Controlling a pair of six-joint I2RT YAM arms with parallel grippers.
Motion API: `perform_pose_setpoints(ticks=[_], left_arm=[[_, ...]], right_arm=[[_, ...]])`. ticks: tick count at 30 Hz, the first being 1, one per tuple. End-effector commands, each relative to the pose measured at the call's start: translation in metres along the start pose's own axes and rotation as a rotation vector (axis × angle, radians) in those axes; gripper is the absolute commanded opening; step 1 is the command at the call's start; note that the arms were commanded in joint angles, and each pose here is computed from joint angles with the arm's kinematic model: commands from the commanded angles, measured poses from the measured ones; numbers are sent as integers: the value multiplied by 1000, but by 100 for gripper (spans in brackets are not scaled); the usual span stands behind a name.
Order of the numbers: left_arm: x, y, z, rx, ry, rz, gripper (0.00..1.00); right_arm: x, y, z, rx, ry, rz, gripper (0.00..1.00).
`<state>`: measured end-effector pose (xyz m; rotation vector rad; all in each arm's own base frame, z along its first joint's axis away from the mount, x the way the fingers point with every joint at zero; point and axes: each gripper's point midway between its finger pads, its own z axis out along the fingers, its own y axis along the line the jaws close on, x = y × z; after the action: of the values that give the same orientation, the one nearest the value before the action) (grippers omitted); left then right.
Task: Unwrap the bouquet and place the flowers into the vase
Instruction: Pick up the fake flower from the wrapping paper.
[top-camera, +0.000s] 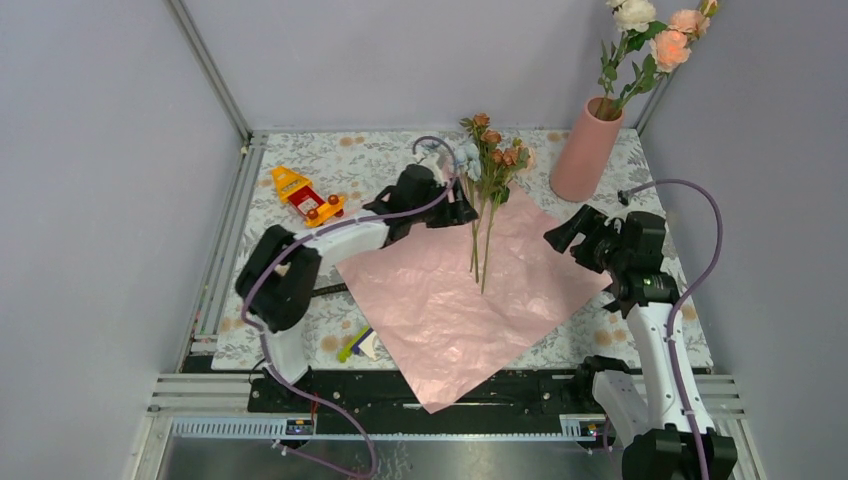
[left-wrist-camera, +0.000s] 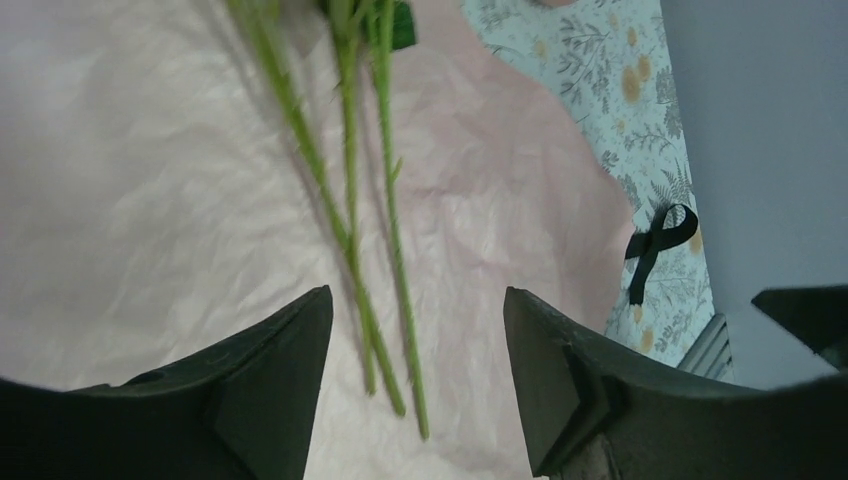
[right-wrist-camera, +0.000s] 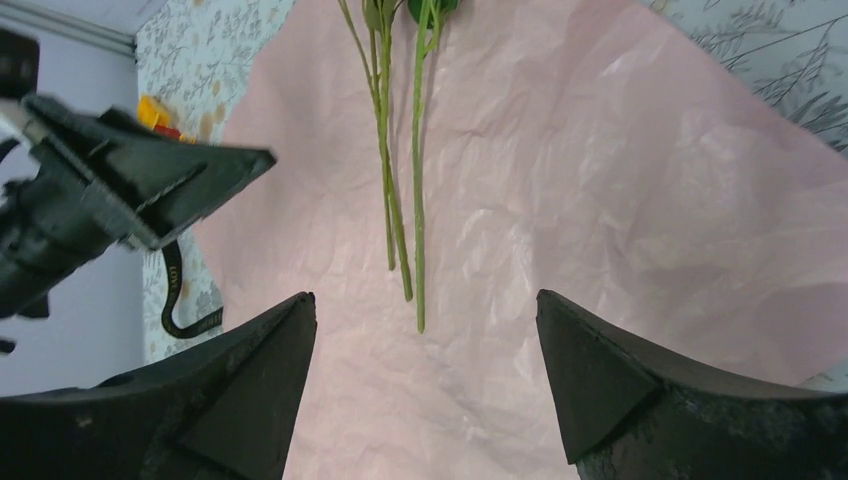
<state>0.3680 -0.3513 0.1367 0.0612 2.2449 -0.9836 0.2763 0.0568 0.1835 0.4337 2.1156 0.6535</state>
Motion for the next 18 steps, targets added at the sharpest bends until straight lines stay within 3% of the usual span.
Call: perform_pose_setpoints(ticks=[1,8,18], left_arm=[[-31,-44,35,65,-75,135,63],[-20,-20,88,-61,-1,291,53],[-11,7,112,-167,56,397,47]], right_arm=[[8,13,-6,-77,15,13,87],[14,16,-7,-99,41,16,86],[18,20,-8,-125,60,23,86]])
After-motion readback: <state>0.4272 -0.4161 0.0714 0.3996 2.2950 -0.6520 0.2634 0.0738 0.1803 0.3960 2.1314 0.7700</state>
